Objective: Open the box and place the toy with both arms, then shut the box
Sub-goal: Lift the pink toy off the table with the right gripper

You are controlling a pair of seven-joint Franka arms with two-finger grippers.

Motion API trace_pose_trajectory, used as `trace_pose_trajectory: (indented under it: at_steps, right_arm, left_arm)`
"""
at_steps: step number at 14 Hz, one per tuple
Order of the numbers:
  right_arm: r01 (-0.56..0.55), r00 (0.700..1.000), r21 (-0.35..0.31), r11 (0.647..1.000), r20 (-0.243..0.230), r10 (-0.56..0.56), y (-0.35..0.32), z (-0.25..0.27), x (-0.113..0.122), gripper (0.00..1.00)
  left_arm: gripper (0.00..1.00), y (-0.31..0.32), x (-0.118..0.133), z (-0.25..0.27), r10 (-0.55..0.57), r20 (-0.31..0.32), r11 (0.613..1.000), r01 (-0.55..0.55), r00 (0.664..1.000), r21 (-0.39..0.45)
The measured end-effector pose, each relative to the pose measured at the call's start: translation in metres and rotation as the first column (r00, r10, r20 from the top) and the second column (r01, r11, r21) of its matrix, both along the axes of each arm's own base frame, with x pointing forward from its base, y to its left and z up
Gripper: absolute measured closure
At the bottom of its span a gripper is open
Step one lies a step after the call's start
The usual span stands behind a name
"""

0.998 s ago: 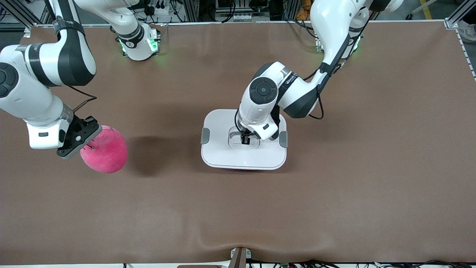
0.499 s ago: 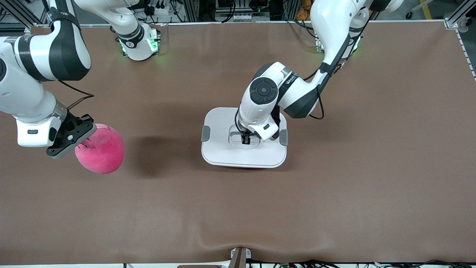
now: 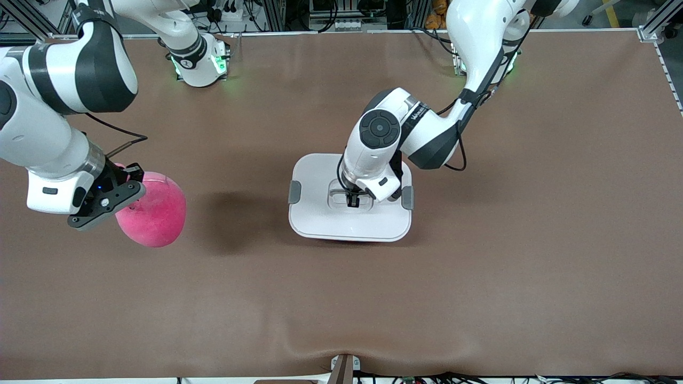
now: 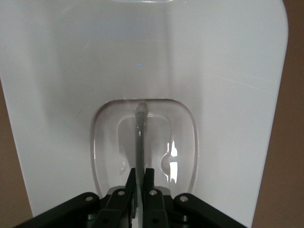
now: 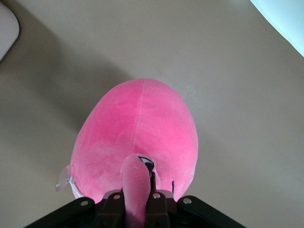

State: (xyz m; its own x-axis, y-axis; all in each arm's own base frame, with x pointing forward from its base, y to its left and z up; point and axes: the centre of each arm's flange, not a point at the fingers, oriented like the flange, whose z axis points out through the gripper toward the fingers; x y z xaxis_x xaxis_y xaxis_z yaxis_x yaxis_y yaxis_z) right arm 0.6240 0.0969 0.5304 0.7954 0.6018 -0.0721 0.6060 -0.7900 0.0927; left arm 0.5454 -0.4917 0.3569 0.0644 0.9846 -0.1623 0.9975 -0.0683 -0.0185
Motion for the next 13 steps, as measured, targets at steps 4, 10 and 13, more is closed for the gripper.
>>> trace_pose_trajectory:
  at_steps: [4,10,13]
  right_arm:
    - [0.071,0.997,-0.008,0.997,-0.013,-0.071,0.027,0.007,-0.005,0.88]
    - [0.213,0.974,0.045,0.976,-0.086,-0.209,0.048,0.007,-0.016,0.88]
    - [0.244,0.966,0.039,0.969,-0.102,-0.239,0.048,0.006,-0.018,0.88]
  left_arm:
    - [0.93,0.002,0.001,0.01,0.003,0.013,1.0,-0.003,1.0,-0.007]
    - [0.93,0.003,0.001,0.03,0.003,0.036,1.0,-0.003,0.999,-0.021]
    - [0.93,0.013,0.004,0.046,-0.005,0.047,1.0,0.006,0.999,-0.015]
